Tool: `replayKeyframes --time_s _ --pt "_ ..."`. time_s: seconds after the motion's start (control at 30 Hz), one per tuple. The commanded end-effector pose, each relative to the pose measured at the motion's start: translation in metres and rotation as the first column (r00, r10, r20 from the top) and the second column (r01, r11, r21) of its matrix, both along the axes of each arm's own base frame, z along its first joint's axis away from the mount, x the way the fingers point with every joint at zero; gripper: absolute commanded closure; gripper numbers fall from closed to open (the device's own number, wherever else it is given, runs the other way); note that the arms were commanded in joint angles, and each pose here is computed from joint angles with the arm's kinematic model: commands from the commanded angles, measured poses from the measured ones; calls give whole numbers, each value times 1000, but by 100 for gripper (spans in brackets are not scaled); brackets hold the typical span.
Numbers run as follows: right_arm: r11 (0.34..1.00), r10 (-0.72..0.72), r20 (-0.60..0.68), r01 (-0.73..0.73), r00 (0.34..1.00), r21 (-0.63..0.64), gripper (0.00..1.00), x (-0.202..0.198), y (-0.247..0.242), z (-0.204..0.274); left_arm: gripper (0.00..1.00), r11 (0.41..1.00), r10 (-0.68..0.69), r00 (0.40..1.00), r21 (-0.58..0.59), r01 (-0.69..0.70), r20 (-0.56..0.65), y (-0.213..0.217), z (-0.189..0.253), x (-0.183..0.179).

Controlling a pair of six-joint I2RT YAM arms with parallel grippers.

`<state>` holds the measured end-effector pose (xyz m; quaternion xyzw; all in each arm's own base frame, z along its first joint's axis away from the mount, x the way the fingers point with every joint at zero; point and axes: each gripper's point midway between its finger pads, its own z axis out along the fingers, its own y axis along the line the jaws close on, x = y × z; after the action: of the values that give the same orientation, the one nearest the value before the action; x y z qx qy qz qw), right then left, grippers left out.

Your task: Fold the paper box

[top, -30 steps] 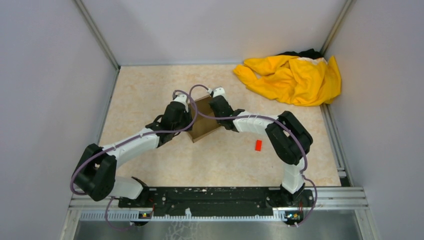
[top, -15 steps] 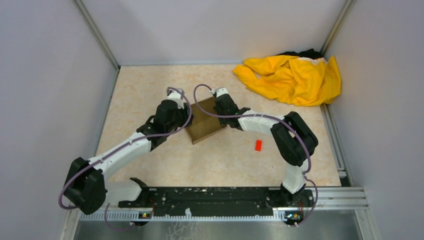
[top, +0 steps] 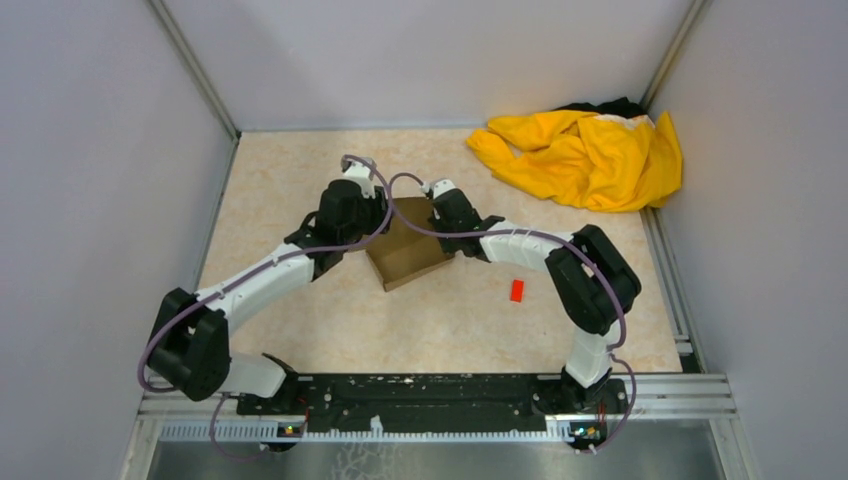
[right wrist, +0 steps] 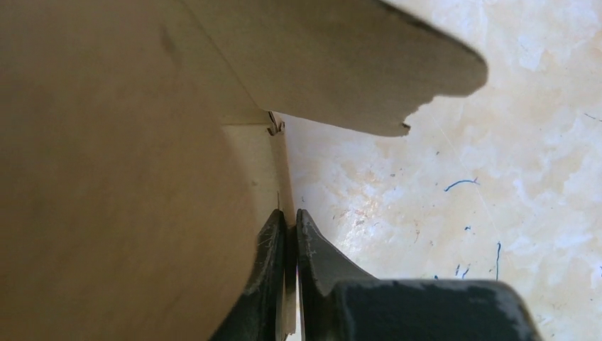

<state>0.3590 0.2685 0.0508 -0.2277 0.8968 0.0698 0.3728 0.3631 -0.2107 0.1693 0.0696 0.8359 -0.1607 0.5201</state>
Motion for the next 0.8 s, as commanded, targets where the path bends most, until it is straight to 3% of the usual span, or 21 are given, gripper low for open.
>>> replayKeyframes --time_s 0.0,0.3,0.77 --pt "984 72 -107 -88 992 -153 93 -30 -29 -26 54 999 24 999 -40 -22 47 3 20 29" --pt "985 83 -100 -97 991 -141 92 -30 -27 -24 56 998 34 999 -55 -35 -17 7 9 60" --pt "979 41 -71 -54 997 -194 96 -19 -28 -24 58 998 8 993 -54 -15 -117 5 -33 61"
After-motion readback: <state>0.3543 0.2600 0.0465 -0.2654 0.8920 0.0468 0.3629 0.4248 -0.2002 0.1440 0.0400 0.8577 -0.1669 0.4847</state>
